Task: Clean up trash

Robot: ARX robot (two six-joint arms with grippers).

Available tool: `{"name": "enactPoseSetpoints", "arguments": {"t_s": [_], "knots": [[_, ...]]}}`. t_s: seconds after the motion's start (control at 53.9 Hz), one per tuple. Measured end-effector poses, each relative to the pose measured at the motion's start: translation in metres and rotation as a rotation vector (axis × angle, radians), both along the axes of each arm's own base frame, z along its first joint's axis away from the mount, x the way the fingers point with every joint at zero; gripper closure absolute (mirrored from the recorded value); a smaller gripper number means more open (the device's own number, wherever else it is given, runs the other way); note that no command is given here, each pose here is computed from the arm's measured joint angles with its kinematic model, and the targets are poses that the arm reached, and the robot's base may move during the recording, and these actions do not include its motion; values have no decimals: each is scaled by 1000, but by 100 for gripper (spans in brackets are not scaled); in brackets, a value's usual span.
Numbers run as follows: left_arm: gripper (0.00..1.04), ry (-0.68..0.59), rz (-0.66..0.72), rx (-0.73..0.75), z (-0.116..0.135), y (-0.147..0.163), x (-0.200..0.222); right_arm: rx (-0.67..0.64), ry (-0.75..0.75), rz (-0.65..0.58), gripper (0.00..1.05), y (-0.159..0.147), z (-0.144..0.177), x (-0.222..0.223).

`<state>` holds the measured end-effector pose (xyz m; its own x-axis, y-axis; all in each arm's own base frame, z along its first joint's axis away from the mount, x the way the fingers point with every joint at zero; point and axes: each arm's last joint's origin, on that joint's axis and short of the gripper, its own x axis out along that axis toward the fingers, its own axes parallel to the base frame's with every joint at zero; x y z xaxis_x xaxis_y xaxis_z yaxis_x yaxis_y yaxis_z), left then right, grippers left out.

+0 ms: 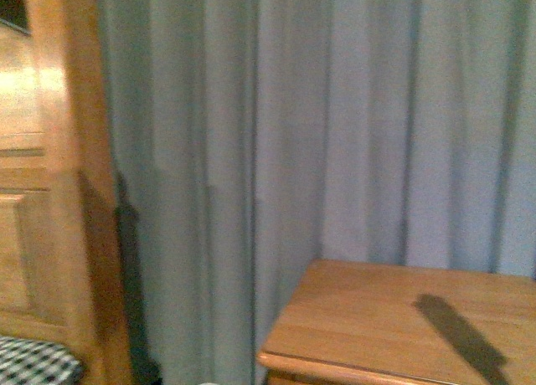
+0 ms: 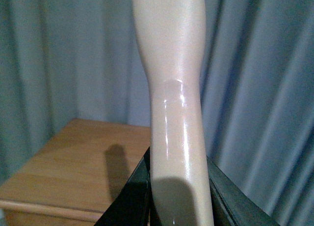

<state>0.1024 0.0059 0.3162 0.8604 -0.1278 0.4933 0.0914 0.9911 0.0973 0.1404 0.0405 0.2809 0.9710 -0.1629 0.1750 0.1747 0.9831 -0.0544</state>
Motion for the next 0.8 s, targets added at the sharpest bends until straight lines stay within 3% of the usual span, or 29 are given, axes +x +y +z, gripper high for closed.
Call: {"name": "enactPoseSetpoints", "arguments": {"t_s": [0.798], "knots": [[76, 0, -1, 1, 0, 0, 0, 0, 0, -18, 84, -1, 0, 0]]}}
